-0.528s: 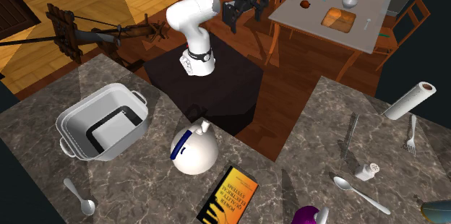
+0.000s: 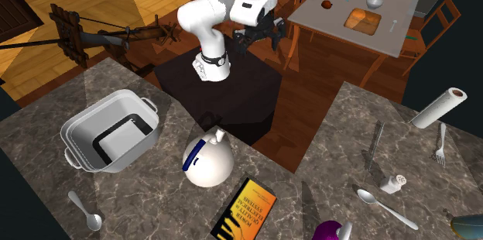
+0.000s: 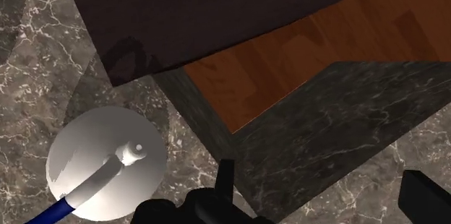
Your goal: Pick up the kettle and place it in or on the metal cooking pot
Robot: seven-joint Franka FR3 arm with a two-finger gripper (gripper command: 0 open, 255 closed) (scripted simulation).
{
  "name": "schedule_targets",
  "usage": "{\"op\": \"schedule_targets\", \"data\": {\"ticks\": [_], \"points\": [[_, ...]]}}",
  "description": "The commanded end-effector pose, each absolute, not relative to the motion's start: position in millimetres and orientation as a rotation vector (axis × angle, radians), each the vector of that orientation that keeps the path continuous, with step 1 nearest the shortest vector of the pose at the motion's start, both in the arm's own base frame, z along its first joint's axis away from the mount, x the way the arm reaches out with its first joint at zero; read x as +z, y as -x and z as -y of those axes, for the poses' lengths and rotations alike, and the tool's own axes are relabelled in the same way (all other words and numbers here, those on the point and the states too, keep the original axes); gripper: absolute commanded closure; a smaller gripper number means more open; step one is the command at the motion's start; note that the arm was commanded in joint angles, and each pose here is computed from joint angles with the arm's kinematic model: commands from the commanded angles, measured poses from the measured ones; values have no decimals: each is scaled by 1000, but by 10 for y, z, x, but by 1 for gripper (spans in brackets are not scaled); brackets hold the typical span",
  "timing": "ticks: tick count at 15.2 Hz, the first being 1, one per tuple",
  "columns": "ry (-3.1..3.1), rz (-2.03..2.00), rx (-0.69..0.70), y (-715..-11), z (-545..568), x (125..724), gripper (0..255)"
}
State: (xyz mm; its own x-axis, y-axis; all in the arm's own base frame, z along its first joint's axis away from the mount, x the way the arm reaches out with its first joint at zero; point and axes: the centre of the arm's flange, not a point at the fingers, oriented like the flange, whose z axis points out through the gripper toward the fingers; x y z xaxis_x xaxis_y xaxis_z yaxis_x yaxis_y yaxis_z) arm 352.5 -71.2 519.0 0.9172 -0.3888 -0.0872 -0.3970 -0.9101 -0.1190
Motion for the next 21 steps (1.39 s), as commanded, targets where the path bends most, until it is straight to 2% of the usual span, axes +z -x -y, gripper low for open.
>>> {"op": "schedule_targets", "data": {"ticks": [1,11,21], "points": [[2914,-727,107,-3674,905,5015,0],[2698,-1286,185,-3948,1888,4112,0],[2379,-1794,255,-3755,2870,3187,0]]}}
